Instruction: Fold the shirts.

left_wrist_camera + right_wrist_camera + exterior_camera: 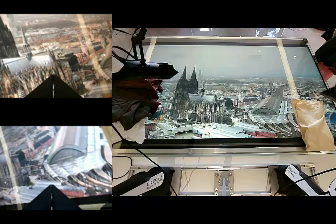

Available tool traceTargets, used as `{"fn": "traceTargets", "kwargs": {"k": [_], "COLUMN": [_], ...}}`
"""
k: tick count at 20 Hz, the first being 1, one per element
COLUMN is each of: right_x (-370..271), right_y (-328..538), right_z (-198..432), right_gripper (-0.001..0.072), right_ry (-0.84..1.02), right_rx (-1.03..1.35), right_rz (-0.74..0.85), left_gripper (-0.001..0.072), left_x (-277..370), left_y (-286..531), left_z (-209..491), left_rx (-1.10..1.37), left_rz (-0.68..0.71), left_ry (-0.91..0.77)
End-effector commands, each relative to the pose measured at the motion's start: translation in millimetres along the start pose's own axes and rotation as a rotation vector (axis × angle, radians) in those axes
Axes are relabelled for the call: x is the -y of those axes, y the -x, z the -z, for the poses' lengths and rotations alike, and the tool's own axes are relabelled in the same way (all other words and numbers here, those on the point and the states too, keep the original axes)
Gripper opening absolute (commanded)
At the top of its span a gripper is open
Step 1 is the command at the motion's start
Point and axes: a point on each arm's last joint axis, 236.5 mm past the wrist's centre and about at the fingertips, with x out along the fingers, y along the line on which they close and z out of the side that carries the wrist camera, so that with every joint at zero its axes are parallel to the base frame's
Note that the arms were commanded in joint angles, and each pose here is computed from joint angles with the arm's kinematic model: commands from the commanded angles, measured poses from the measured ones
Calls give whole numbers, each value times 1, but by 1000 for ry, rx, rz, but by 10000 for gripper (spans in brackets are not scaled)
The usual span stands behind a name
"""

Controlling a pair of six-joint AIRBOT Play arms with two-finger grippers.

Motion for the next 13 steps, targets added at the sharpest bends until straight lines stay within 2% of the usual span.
{"fn": "traceTargets", "kwargs": {"k": [1,13], "right_x": [-52,-58], "right_y": [-13,-19], "right_z": [-6,-2], "right_gripper": [10,11], "right_ry": [216,220], "right_rx": [29,12], "right_rz": [-69,-58], "left_gripper": [15,15], "left_x": [5,5], "left_y": [-1,-2], "left_z": [18,19], "left_rx": [-77,-80], "left_rz": [24,24], "left_ry": [2,3]}}
